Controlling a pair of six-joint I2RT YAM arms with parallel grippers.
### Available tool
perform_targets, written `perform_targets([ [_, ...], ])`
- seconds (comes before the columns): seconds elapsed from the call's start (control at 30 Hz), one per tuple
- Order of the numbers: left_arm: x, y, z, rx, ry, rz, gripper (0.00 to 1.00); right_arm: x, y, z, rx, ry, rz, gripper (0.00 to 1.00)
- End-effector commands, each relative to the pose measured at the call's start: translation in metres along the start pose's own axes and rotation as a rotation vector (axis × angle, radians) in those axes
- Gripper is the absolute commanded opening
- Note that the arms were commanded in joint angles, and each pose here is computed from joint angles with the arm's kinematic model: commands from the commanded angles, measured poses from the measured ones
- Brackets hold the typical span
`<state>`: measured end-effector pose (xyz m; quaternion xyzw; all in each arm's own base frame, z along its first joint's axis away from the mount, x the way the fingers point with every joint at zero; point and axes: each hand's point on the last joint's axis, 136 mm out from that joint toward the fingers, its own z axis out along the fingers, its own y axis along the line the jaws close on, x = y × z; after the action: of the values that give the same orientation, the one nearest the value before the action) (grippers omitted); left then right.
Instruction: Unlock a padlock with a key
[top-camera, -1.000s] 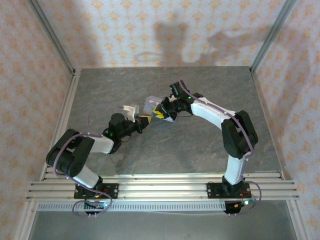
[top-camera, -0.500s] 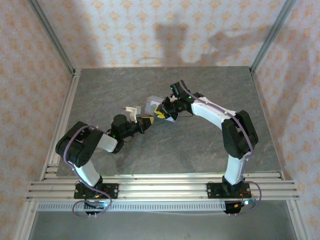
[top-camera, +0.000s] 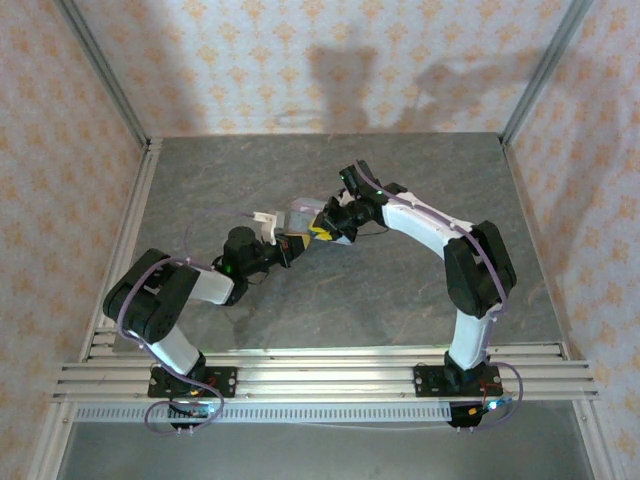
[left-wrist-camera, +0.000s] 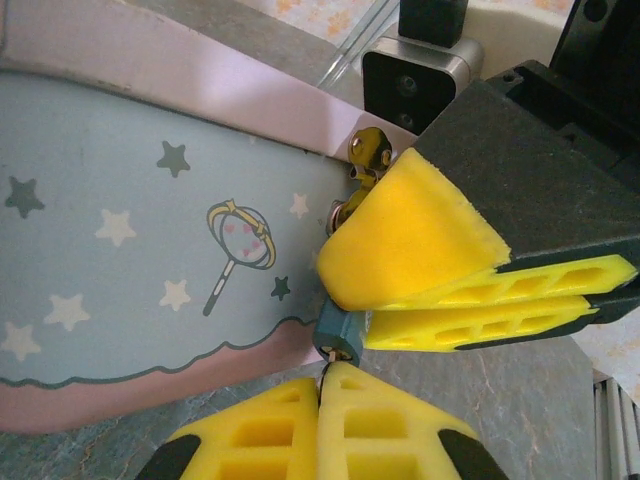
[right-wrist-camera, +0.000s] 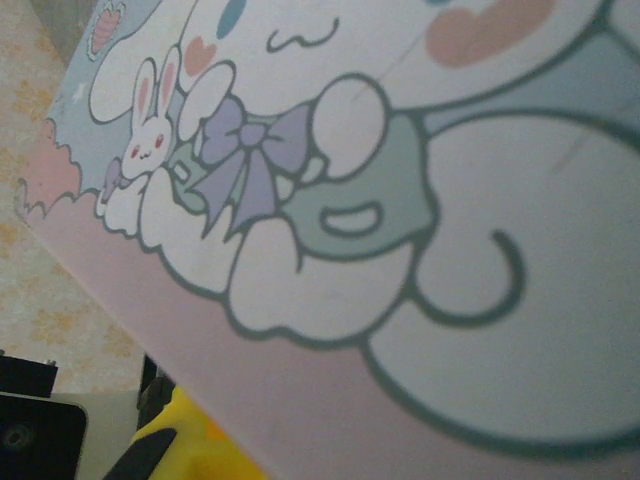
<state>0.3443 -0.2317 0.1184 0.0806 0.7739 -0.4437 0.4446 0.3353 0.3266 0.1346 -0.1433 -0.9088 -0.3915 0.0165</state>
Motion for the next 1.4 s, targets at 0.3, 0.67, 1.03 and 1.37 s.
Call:
perform_targets([
  [0.3,0.007,-0.019,0.000,0.008,-0.045,0.087,0.00,0.036,-0.009,0.014,0.058,0.043,-0.130,0.02],
  [0.67,0.058,-0.013,-0.009,-0.238,0.025,0.374,0.00,0.055,-0.035,0.044,0.058,0.121,-0.002,0.00],
  [1.03,0.088,-0.021,-0.002,-0.294,0.099,0.506,0.00,0.058,-0.066,0.049,0.190,0.147,-0.023,0.24],
  [1.37,0.100,-0.009,0.002,-0.305,0.088,0.440,0.00,0.055,-0.073,0.046,0.208,0.095,-0.037,0.47],
])
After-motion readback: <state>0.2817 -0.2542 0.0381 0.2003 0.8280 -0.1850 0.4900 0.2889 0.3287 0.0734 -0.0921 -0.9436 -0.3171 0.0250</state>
